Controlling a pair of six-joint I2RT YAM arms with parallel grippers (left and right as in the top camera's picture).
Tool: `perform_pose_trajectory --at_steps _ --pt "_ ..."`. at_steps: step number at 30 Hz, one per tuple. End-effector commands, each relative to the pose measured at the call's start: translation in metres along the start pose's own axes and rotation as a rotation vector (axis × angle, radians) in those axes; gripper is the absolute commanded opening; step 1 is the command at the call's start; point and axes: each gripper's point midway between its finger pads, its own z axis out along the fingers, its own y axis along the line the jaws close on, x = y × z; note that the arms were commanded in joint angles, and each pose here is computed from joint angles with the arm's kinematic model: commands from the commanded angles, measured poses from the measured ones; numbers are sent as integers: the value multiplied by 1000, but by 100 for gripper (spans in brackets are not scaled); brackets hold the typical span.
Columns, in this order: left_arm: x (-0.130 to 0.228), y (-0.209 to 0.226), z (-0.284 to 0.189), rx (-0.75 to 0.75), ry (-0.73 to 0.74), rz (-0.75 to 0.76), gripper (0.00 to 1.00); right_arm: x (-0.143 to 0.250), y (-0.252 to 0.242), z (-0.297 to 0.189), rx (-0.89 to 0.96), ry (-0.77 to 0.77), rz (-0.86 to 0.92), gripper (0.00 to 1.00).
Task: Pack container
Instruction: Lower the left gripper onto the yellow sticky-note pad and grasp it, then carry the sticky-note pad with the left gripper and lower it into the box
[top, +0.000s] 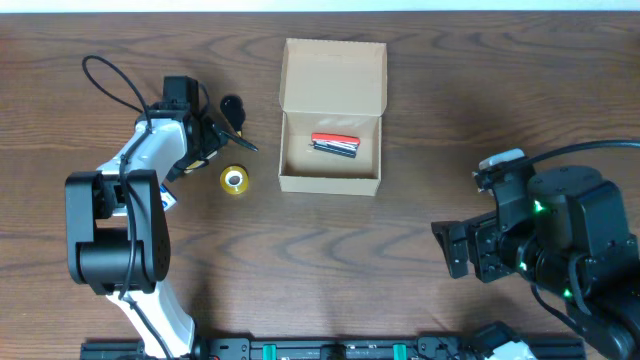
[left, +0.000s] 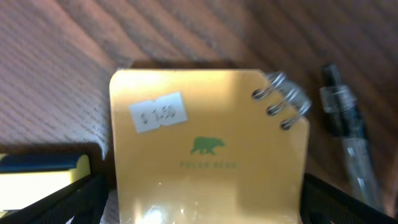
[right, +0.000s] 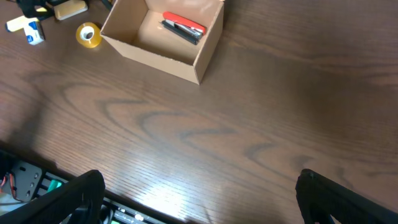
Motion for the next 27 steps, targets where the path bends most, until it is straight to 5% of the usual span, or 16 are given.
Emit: perform_pose_trajectory --at_steps 1,9,27 --pt "14 12 11 -44 31 -13 98 -3 -3 -4 15 -15 -5 99" --pt "13 7 12 -17 28 -30 100 -3 -3 -4 16 -16 -5 99" --pt "-30 -26 -24 60 -24 -16 54 -3 -3 -4 16 -16 -5 99"
